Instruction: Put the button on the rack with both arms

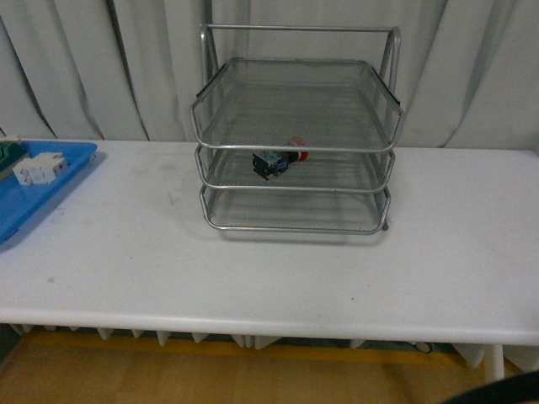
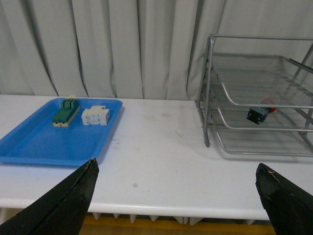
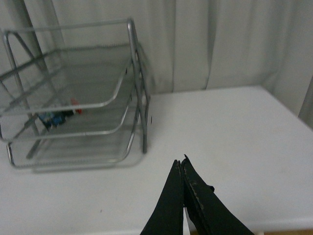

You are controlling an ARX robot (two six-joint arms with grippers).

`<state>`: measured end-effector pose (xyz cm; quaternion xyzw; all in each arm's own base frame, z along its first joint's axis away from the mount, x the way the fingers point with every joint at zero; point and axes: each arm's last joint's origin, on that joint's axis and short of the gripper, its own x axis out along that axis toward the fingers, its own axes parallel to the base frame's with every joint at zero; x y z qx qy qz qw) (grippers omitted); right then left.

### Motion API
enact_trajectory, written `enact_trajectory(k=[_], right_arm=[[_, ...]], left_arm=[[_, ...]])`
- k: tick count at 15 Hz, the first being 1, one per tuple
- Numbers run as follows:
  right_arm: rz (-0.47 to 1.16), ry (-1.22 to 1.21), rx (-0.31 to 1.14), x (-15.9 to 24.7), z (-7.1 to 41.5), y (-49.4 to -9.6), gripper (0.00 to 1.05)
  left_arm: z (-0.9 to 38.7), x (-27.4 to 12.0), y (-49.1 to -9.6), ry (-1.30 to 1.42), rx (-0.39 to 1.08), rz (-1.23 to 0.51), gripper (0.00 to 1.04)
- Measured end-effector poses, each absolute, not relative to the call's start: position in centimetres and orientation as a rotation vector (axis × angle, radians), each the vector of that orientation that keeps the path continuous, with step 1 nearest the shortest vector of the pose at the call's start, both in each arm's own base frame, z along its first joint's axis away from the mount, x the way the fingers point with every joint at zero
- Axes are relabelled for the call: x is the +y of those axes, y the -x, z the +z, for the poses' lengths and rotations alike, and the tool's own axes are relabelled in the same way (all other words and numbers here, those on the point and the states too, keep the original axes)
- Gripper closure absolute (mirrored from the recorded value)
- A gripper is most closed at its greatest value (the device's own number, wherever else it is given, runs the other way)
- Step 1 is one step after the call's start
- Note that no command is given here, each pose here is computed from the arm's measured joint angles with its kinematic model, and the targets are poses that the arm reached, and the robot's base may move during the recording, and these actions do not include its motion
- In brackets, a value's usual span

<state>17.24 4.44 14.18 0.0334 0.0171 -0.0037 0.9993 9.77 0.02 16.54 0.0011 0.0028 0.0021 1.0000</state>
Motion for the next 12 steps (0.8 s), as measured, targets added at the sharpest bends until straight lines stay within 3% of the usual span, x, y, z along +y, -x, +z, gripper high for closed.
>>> enact_trajectory(k=[12], right_arm=[[-0.02, -0.003, -0.009, -0.1, 16.9, -12.9, 1.03]], left_arm=[[16.6, 0.0, -9.8, -0.002, 0.003, 0.0, 0.07]])
